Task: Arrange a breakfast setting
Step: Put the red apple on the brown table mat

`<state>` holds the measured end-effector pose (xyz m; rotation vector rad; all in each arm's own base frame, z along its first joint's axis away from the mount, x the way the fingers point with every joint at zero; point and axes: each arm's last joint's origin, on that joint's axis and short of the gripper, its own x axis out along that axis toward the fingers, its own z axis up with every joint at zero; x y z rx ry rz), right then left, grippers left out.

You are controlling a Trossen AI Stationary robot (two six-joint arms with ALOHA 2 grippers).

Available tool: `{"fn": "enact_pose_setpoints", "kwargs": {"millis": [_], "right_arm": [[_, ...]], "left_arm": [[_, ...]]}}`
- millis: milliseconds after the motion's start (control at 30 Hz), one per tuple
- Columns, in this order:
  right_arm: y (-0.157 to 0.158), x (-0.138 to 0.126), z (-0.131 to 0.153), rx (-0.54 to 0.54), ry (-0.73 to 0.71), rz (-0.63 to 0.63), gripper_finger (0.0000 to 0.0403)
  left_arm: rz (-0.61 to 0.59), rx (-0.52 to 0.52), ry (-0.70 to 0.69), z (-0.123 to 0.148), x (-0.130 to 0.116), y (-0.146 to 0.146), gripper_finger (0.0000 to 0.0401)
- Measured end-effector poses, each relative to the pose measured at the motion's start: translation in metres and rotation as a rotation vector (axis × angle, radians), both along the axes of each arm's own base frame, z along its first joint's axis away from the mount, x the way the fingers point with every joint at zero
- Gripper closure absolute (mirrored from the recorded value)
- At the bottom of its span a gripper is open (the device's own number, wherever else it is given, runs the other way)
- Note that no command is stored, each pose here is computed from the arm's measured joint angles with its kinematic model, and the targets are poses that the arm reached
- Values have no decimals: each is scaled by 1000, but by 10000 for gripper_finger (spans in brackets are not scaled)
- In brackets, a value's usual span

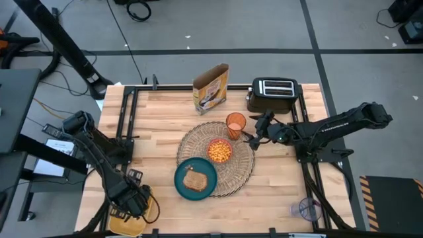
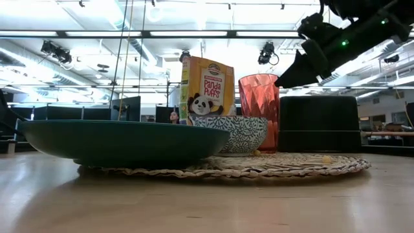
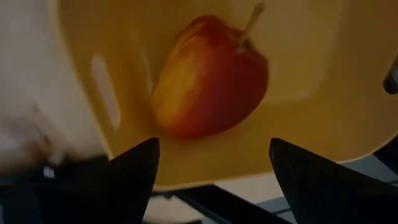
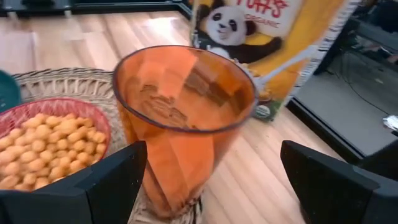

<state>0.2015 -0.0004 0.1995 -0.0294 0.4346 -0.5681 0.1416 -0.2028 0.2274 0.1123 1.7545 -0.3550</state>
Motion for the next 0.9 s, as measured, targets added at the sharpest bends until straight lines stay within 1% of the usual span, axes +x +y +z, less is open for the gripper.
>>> {"fn": "enact_pose_setpoints", "kwargs": {"millis": [100, 300, 367, 433, 567, 733, 800, 900], "right_arm": [[-3, 0, 0, 13, -11, -28, 25], [-8, 0, 0, 56, -42, -74, 25], [-9, 0, 0, 62, -46, -84, 25], [-10, -1, 0, 66, -46, -92, 25], [-11, -1, -1, 78, -42, -105, 25], [-11, -1, -1, 78, -43, -108, 25], [-11, -1, -1, 77, -43, -110, 25], [-12, -1, -1, 79, -46, -116, 25]], "left_arm": [[-62, -19, -65, 0, 3, -2, 87], [-51, 71, -190, -1, 7, 0, 87], [-49, 83, -217, 1, 7, 1, 87], [-72, 76, -223, 1, 8, 0, 87], [-160, 8, -211, 1, 6, -5, 87], [-98, -6, -210, 1, 5, -8, 86], [-108, -5, -211, 1, 2, -11, 85], [-166, -15, -211, -2, -4, -17, 85]]}}
